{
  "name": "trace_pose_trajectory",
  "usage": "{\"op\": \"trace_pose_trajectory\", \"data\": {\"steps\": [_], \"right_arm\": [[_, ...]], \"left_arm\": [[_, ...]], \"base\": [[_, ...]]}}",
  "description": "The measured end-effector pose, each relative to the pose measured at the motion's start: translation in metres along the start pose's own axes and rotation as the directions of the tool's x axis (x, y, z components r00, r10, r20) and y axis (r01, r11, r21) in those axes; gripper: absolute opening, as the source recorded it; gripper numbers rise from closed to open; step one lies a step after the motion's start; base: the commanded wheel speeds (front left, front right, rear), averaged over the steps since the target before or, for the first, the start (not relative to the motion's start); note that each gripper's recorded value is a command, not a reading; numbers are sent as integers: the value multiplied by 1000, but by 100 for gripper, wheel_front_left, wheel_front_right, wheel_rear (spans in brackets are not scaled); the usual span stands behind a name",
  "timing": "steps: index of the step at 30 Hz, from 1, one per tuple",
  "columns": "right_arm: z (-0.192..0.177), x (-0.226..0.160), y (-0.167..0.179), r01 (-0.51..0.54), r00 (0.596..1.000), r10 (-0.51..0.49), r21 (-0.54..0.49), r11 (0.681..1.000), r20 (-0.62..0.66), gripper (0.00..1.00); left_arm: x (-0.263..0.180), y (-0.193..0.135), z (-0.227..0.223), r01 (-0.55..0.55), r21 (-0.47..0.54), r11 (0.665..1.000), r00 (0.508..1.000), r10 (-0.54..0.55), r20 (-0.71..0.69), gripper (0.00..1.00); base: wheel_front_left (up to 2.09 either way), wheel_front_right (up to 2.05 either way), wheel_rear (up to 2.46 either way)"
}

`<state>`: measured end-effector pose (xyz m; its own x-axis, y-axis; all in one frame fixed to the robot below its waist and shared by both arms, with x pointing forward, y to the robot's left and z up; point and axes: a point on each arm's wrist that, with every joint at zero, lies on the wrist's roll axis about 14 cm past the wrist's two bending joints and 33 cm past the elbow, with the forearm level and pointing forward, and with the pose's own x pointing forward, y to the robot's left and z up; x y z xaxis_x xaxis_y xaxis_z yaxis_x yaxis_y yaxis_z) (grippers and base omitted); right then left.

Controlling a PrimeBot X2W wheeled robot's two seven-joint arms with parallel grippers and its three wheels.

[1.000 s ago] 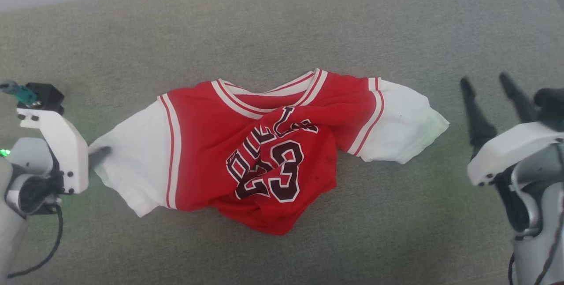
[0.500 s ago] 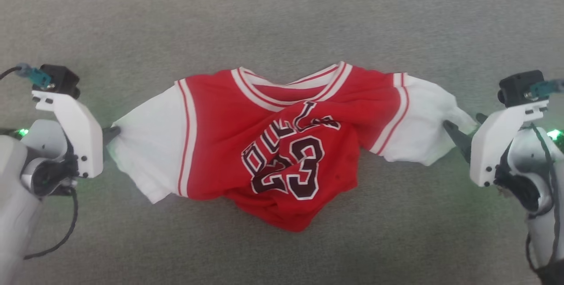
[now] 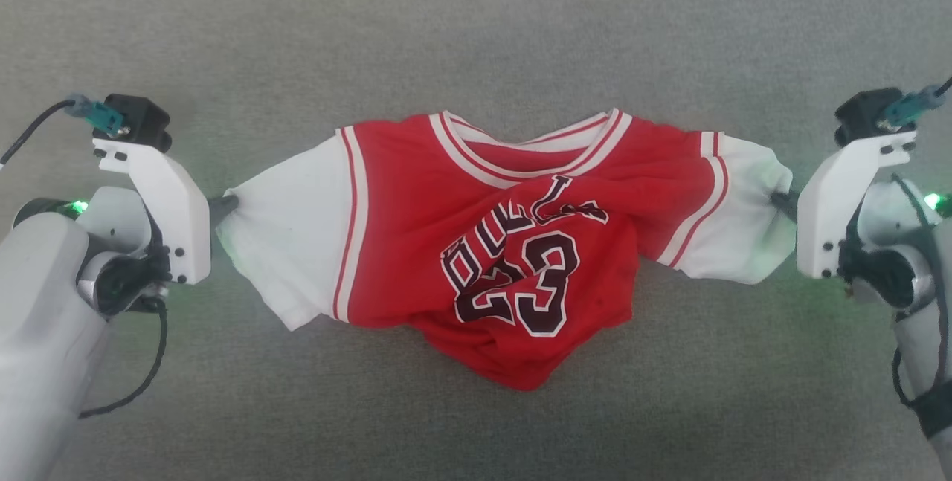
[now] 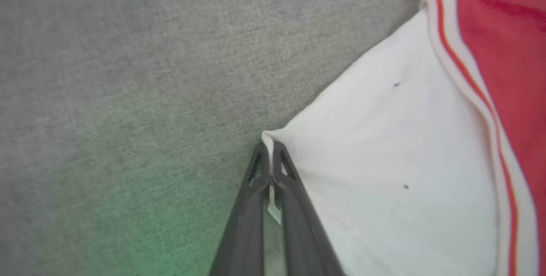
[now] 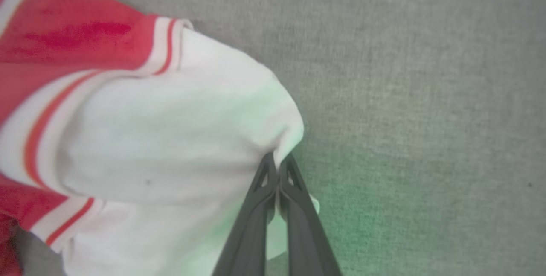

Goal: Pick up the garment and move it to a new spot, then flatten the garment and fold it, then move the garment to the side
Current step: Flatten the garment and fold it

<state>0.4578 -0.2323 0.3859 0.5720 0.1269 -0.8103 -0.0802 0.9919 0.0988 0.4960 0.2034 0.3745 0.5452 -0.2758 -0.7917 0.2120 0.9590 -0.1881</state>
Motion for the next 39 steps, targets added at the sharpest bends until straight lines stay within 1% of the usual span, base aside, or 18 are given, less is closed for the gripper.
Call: {"op": "trace_pose_trajectory", "data": {"steps": [2, 5, 8, 10, 15, 16, 20, 24, 27, 28, 30, 32, 35, 37, 39], "right_arm": [[13, -4, 2, -4, 999, 4, 0, 1000, 47, 0], [52, -20, 7, -11, 983, 13, -13, 1000, 184, 0], [91, -44, 13, -21, 946, 25, -16, 1000, 324, 0], [117, -64, 18, -19, 911, 28, -26, 999, 412, 0], [176, -121, 47, -38, 794, 75, -74, 997, 604, 0], [195, -146, 62, -53, 738, 104, -96, 994, 667, 0], [231, -202, 81, -51, 603, 128, -123, 991, 787, 0], [251, -246, 98, -52, 508, 152, -146, 988, 848, 0], [262, -272, 106, -42, 461, 162, -161, 986, 873, 0], [265, -278, 108, -42, 452, 164, -163, 986, 877, 0], [270, -281, 113, -33, 447, 172, -176, 984, 878, 0], [272, -276, 114, -6, 462, 169, -187, 982, 871, 0], [278, -265, 114, 22, 474, 165, -199, 980, 865, 0], [285, -258, 112, 30, 465, 161, -198, 980, 871, 0], [294, -251, 109, 71, 452, 153, -206, 976, 879, 0]], "left_arm": [[-7, -1, 8, -4, 0, 1000, 1000, 4, 30, 0], [-25, -2, 30, -14, 16, 1000, 995, 12, 99, 0], [-52, -7, 68, -30, 59, 998, 978, 17, 209, 0], [-73, -13, 91, -41, 94, 995, 960, 13, 281, 0], [-134, -32, 145, -77, 168, 983, 897, -5, 441, 0], [-160, -39, 164, -102, 189, 977, 866, -7, 500, 0], [-211, -49, 192, -161, 220, 962, 800, -3, 600, 0], [-259, -57, 214, -210, 225, 952, 727, -2, 687, 0], [-290, -62, 225, -238, 223, 945, 680, -2, 734, 0], [-298, -63, 230, -247, 220, 944, 664, -1, 748, 0], [-310, -63, 236, -259, 215, 942, 640, 0, 768, 0], [-310, -61, 238, -264, 210, 941, 639, 8, 769, 0], [-308, -61, 247, -277, 209, 938, 617, 7, 787, 0], [-305, -60, 256, -275, 204, 939, 594, -1, 804, 0], [-298, -56, 264, -285, 199, 938, 580, 4, 814, 0]], "base": [[0, 0, 0], [0, 0, 0], [0, 0, 0], [0, 0, 0], [0, 0, 0], [0, 0, 0], [0, 0, 0], [0, 0, 0], [0, 0, 0], [0, 0, 0], [0, 0, 0], [0, 0, 0], [0, 0, 0], [0, 0, 0], [0, 0, 0]]}}
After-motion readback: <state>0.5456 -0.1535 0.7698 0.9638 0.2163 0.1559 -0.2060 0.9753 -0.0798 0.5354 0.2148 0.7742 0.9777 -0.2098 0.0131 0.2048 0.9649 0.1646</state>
